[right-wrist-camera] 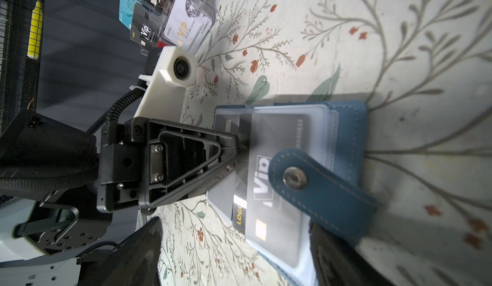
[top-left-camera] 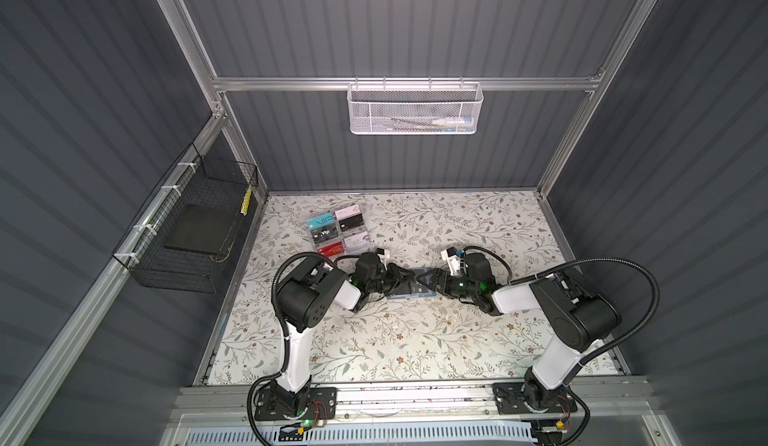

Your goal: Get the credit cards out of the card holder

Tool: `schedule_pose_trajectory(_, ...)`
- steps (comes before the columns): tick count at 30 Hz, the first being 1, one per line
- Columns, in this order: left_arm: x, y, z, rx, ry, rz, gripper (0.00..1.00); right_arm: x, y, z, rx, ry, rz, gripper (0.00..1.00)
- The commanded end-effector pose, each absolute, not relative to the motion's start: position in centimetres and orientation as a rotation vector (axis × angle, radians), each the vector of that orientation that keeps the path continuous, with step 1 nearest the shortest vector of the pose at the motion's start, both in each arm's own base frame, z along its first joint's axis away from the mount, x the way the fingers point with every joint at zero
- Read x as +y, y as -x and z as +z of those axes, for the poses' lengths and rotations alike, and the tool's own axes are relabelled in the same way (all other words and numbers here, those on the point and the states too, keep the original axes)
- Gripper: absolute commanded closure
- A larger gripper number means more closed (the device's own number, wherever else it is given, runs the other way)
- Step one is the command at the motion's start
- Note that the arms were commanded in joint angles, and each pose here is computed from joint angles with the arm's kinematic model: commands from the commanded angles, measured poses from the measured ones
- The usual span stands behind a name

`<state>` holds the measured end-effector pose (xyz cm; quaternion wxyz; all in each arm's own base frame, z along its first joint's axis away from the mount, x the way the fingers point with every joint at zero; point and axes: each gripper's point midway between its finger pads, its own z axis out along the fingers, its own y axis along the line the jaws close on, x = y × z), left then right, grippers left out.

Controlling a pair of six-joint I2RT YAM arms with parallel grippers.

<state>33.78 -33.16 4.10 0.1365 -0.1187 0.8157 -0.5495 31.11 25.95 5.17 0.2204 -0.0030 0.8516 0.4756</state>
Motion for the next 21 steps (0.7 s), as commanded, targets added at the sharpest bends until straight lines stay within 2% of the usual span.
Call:
schedule_pose_trajectory(1,-33.2,-33.1,3.0,2.396,0.319,-1.573,0.89,25.2,-29.9,2.1,2.481,-0.061,1.269,0.13)
schedule_pose_trajectory(4,-33.1,-33.0,2.9,2.397,0.313,-1.568,0.96,25.2,-29.9,2.1,2.482,-0.062,1.271,0.13)
schedule_pose_trajectory(8,-33.0,-32.9,2.8,2.398,0.314,-1.559,1.0,25.3,-30.0,2.1,2.482,-0.061,1.274,0.13)
schedule_pose_trajectory(15,-32.8,-32.7,2.6,2.415,0.294,-1.536,1.0,25.3,-30.0,2.2,2.48,-0.059,1.276,0.12)
schedule_pose_trajectory(21,-32.2,-32.5,2.3,2.453,0.244,-1.441,1.0,25.3,-29.9,2.1,2.484,-0.058,1.276,0.07)
